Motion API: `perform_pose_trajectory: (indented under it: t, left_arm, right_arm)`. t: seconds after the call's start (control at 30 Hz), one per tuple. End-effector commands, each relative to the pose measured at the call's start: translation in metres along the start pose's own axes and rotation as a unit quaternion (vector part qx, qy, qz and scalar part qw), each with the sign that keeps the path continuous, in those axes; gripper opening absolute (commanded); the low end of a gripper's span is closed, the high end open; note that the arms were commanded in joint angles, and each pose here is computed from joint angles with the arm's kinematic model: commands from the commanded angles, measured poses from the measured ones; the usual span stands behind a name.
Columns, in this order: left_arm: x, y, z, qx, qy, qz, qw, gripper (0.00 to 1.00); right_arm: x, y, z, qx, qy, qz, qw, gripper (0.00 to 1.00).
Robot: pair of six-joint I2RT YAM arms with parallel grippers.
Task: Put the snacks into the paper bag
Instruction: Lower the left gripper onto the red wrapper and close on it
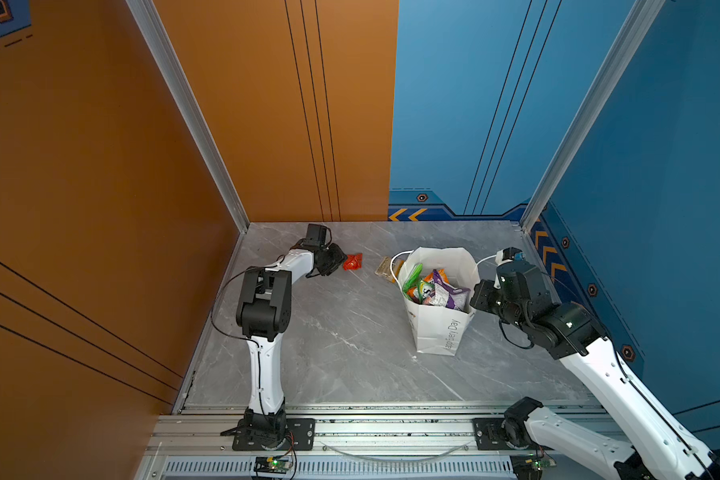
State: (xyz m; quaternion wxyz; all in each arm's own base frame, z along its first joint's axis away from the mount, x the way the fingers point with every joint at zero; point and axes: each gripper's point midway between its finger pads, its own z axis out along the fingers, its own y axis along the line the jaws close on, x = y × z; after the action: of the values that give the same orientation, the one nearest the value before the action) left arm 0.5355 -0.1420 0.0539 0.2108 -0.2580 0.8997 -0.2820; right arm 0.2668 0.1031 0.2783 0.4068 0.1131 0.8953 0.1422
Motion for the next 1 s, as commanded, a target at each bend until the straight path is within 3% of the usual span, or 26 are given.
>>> perform_pose_trajectory:
  t: [0.0, 0.2, 0.37, 0.53, 0.77, 0.97]
  left_arm:
    - [0.013, 0.001, 0.012, -0.009, 0.034, 0.008, 0.999, 0.42]
    - [0.021, 0.004, 0.015, -0.016, 0.039, 0.014, 0.999, 0.15]
    - [0.043, -0.007, 0.011, -0.015, 0.050, 0.040, 0.998, 0.02]
    - [0.054, 0.006, -0.013, -0.033, 0.031, 0.014, 0.999, 0.00]
    - [0.080, -0.005, -0.074, -0.020, -0.004, 0.048, 0.999, 0.00]
    - [0.110, 0.023, -0.123, -0.029, -0.022, 0.064, 0.997, 0.00]
  right_arm:
    - [-0.001, 0.000, 0.001, 0.004, 0.002, -0.008, 1.000, 0.00]
    - [0.000, -0.001, 0.003, 0.005, 0.005, -0.008, 1.000, 0.00]
    - [0.001, 0.002, 0.003, -0.003, 0.005, -0.003, 1.000, 0.00]
    - [0.003, -0.003, 0.001, 0.005, 0.004, -0.004, 1.000, 0.00]
    - [0.003, -0.006, -0.005, 0.002, -0.001, -0.002, 1.000, 0.00]
    - [0.002, -0.010, -0.009, 0.007, -0.006, -0.002, 1.000, 0.00]
